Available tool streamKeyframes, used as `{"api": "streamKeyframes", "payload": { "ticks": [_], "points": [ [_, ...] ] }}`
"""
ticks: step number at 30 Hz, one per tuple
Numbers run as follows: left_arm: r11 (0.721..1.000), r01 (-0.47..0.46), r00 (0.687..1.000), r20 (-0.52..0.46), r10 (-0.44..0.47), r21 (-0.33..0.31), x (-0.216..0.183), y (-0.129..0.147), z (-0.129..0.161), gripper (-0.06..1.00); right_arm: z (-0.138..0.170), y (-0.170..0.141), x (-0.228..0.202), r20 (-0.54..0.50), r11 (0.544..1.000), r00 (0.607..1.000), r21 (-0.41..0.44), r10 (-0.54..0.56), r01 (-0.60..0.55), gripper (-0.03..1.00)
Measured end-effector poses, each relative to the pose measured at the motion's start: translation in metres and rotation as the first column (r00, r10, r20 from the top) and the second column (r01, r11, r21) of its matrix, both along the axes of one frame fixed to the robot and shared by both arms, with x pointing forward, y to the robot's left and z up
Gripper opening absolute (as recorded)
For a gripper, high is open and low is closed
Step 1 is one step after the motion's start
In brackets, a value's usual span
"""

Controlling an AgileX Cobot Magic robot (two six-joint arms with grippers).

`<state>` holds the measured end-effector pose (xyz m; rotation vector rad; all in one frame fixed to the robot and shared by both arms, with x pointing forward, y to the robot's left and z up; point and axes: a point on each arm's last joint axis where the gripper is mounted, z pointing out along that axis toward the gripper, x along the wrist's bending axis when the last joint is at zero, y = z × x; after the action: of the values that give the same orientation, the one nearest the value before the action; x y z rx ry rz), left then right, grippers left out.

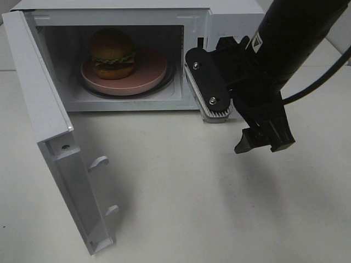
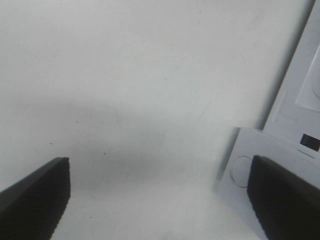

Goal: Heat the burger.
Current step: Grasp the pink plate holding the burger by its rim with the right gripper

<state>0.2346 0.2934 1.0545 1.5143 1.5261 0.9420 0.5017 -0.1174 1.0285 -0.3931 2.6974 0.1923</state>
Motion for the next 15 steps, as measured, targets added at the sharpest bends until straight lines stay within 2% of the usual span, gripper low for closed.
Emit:
{"api": "streamKeyframes", "payload": {
  "ticks": [4,9,15],
  "points": [
    [1.000,0.000,1.000,0.000,0.000,0.000,0.000,0.000,0.000,0.97,0.001,0.000,0.003,0.032,1.000,0.999,0.005,-0.006,0.006,0.95],
    [1.000,0.000,1.000,0.000,0.000,0.000,0.000,0.000,0.000,0.97,0.006,0.006,0.010,0.126,0.998,0.992,0.068,0.003,-0.012,0.96],
    [1.000,0.000,1.000,0.000,0.000,0.000,0.000,0.000,0.000,0.97,0.009,0.016,0.023,0.172,0.994,0.985,0.103,0.004,-0.022,0.96]
  ]
}}
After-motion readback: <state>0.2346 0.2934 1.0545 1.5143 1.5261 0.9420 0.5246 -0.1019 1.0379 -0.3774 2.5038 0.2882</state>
